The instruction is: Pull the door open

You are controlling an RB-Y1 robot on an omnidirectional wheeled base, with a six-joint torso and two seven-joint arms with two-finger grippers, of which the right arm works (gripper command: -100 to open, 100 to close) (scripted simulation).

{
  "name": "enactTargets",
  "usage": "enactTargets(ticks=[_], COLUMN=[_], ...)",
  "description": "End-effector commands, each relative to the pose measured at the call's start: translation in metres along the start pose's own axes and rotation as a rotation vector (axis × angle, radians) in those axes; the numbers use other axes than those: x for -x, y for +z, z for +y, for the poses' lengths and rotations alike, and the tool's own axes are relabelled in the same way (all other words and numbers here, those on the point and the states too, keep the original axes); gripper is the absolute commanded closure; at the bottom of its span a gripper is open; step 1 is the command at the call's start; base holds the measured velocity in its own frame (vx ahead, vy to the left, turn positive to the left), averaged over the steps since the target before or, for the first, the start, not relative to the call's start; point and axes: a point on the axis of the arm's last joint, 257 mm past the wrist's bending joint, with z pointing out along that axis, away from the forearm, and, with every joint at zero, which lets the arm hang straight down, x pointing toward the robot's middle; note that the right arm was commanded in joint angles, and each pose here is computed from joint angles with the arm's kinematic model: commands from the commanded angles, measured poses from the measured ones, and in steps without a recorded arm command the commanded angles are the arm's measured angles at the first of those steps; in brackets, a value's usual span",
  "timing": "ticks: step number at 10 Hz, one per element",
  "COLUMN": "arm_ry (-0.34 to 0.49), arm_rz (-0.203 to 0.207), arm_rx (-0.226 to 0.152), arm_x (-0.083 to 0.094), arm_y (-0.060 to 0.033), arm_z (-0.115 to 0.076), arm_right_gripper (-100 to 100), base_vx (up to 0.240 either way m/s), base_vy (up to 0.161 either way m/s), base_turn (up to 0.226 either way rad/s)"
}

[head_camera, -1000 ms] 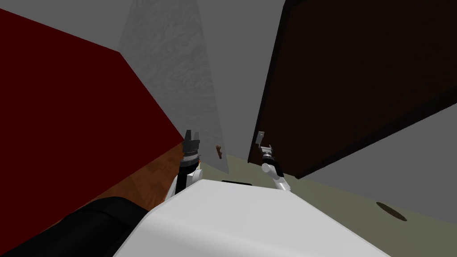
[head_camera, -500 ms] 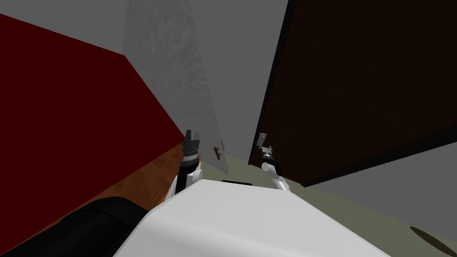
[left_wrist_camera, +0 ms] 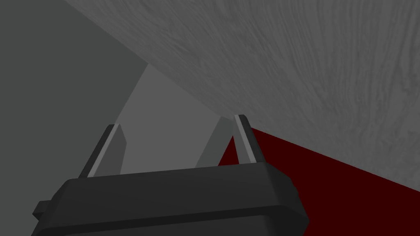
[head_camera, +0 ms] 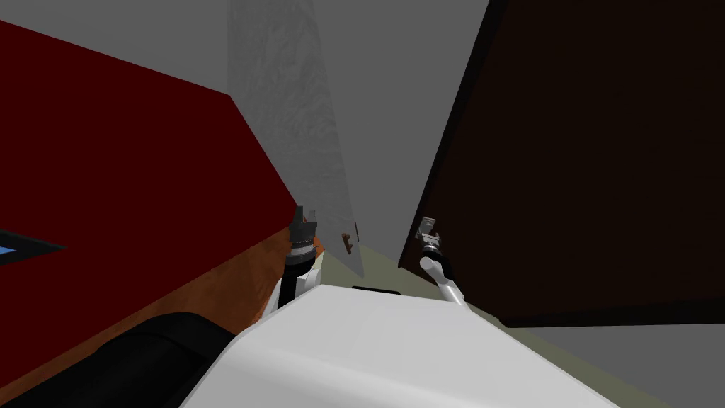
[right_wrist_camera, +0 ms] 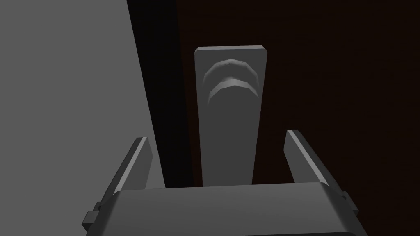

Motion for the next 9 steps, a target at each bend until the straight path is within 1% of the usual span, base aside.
enactTargets(ticks=[1,2,4,5,6,9], arm_ry=[0.001,0.002,0.004,0.004,0.004,0.004], arm_rz=[-0.003,-0.004,-0.006,-0.005,-0.005,-0.005], arm_rx=[0.049,0.065,0.101,0.088,0.088,0.088], arm_x=[0.002,0.002,0.004,0.004,0.004,0.004], arm_y=[0.005,0.0065,0.0095,0.0084,0.0084,0.0084], arm_z=[0.02,0.028,0.043,0.038,0.038,0.038], arm_right_gripper=[-100,-100,-100,-100,100,100], base_vx=[0.098,0.125,0.086,0.032,-0.001,-0.011], base_vy=[-0.095,-0.114,-0.109,-0.052,0.003,0.01], base_turn=[0.35,0.232,0.129,0.041,-0.049,-0.007])
